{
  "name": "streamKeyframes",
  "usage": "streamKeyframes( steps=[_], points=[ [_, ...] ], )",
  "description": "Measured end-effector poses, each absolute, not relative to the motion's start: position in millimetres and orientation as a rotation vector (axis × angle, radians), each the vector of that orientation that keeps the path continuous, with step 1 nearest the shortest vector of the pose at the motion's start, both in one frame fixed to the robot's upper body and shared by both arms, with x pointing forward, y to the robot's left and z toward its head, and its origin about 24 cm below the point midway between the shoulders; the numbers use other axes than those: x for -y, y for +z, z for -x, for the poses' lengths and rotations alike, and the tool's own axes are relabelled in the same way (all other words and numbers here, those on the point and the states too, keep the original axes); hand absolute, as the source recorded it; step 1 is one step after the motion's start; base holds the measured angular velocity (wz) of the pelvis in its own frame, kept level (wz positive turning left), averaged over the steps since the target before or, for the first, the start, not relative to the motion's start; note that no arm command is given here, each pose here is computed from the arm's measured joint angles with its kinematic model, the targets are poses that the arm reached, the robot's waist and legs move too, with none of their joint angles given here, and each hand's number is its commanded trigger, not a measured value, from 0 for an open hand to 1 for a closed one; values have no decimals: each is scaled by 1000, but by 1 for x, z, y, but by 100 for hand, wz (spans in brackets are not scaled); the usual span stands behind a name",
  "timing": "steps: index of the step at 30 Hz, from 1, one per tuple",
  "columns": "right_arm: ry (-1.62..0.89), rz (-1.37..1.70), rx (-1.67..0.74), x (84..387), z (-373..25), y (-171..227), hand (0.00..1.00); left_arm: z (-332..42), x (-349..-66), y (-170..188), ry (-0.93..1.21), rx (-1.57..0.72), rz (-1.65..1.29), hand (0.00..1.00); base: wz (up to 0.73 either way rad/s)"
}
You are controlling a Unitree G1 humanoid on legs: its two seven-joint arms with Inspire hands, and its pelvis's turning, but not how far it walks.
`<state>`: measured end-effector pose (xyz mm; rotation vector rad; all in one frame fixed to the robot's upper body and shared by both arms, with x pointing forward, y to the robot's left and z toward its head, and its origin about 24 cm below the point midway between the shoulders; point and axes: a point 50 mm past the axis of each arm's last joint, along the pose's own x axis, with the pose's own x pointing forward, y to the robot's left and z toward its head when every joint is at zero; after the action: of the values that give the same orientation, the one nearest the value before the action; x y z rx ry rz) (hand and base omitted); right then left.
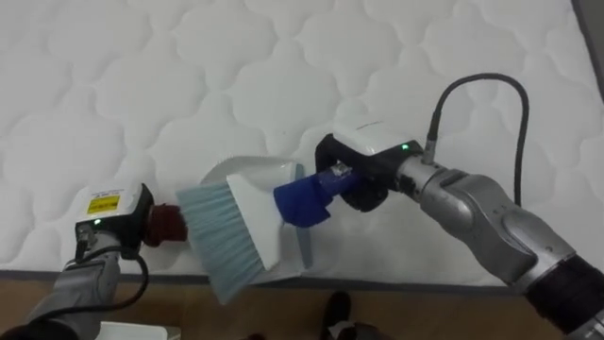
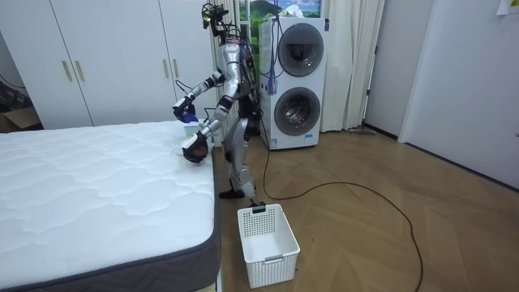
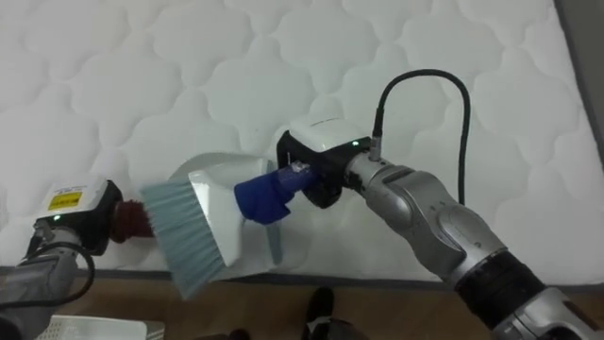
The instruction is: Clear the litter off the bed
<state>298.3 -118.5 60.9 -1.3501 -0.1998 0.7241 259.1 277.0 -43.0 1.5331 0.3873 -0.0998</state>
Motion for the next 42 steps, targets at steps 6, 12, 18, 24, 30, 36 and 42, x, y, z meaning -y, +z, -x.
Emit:
streamKeyframes(
  steps=[6,12,18,24,30,36,42],
  points=[
    [740,1340,190,120,-295,56,100,-259,-276,-43,-105,-381,-1531,100,0],
    [697,1271,85,139,-301,44,100,-258,-276,-44,-106,-380,-1521,100,0],
    [495,1072,-13,178,-305,37,100,-251,-263,-53,-114,-368,-1446,100,2],
    [235,791,-186,231,-279,8,0,-233,-258,-65,-103,-377,-1372,100,0],
    [-1,526,-305,264,-248,-17,0,-215,-265,-66,8,-401,-1264,100,-2],
    [-190,299,-311,277,-239,-22,0,-210,-261,-63,96,-384,-1164,100,-4],
    [-313,112,-282,281,-230,-21,0,-206,-257,-54,137,-328,-1130,100,1]
  ],
)
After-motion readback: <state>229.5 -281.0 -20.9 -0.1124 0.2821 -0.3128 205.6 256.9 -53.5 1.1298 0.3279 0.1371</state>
